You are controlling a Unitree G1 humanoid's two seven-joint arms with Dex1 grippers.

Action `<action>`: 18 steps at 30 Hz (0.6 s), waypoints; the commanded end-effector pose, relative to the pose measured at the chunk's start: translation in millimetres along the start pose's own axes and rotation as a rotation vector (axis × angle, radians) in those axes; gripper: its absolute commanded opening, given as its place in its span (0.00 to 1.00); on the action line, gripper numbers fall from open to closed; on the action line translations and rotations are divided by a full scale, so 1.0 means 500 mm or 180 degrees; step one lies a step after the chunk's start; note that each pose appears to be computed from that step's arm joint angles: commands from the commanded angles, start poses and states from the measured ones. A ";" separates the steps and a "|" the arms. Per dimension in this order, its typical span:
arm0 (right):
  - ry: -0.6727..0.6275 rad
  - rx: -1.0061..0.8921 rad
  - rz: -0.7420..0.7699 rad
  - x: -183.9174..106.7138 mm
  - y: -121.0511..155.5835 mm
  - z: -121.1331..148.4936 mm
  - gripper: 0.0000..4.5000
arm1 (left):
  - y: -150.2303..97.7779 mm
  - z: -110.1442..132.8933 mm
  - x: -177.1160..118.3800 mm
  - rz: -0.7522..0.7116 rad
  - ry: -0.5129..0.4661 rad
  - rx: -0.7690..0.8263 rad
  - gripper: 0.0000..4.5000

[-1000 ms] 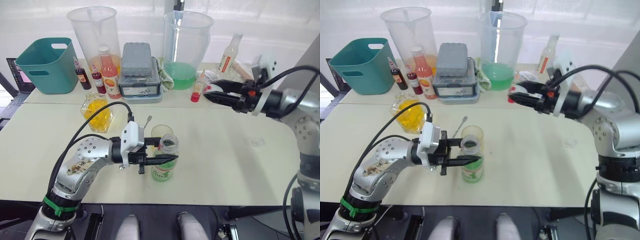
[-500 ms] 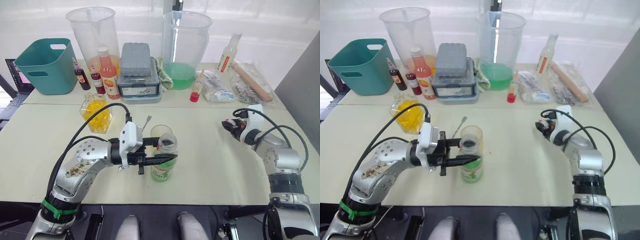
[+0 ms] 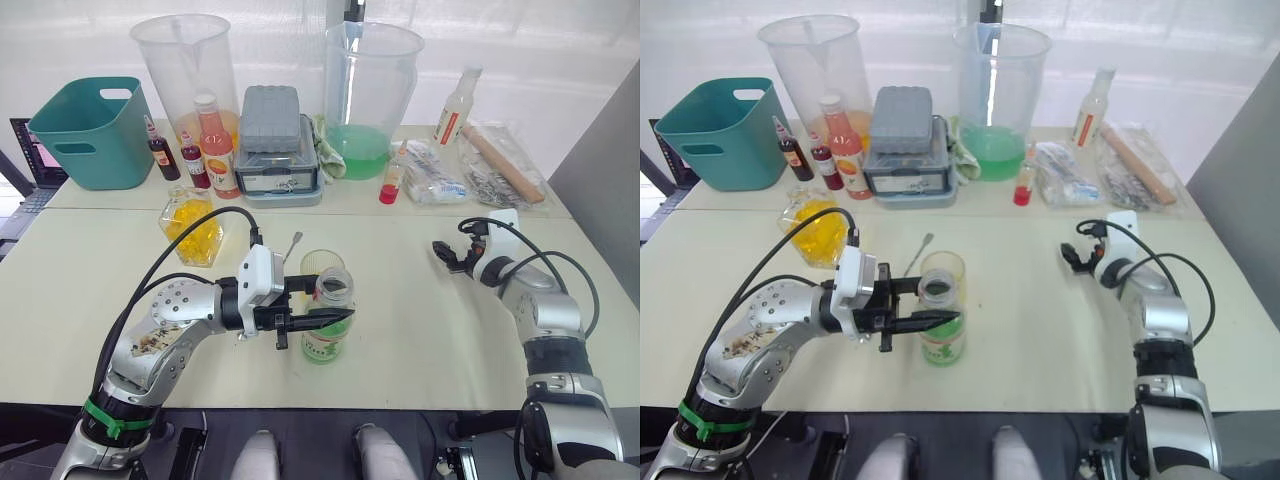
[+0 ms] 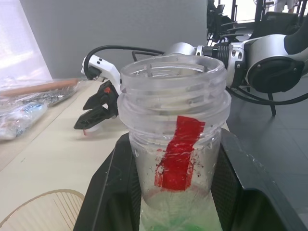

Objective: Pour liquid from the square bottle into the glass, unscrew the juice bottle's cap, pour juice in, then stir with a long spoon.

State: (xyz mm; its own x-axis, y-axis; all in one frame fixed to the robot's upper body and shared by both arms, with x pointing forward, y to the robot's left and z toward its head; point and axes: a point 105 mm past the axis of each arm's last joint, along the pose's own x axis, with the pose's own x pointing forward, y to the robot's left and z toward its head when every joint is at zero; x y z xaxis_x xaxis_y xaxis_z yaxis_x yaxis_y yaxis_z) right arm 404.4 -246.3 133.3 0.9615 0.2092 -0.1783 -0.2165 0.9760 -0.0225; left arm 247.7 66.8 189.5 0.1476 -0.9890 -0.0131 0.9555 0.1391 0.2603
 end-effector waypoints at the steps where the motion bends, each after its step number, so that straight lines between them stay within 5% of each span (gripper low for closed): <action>1: -0.0450 0.0009 0.0158 -0.027 0.007 0.085 1.00 | 0.002 -0.038 -0.017 0.0119 0.0264 -0.0180 0.33; 5: -0.0689 -0.0005 0.0592 -0.050 0.052 0.140 1.00 | 0.003 -0.010 -0.024 0.0144 0.0110 -0.0223 0.33; 11: -0.1002 0.0453 0.1959 -0.138 0.160 0.228 1.00 | 0.026 0.084 -0.044 0.0223 -0.0212 -0.0242 0.33; 18: -0.0660 0.0085 0.3021 -0.235 0.244 0.220 1.00 | 0.042 0.163 -0.106 0.0409 -0.0169 -0.0275 0.33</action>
State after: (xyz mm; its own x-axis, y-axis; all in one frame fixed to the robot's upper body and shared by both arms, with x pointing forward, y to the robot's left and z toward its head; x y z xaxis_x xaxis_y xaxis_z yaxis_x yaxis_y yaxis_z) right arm 296.6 -151.9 251.4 0.4675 0.8825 0.0514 -0.8824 0.4622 0.0883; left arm 247.9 115.2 257.3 0.2772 -0.9604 0.0281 0.9500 0.2784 0.1412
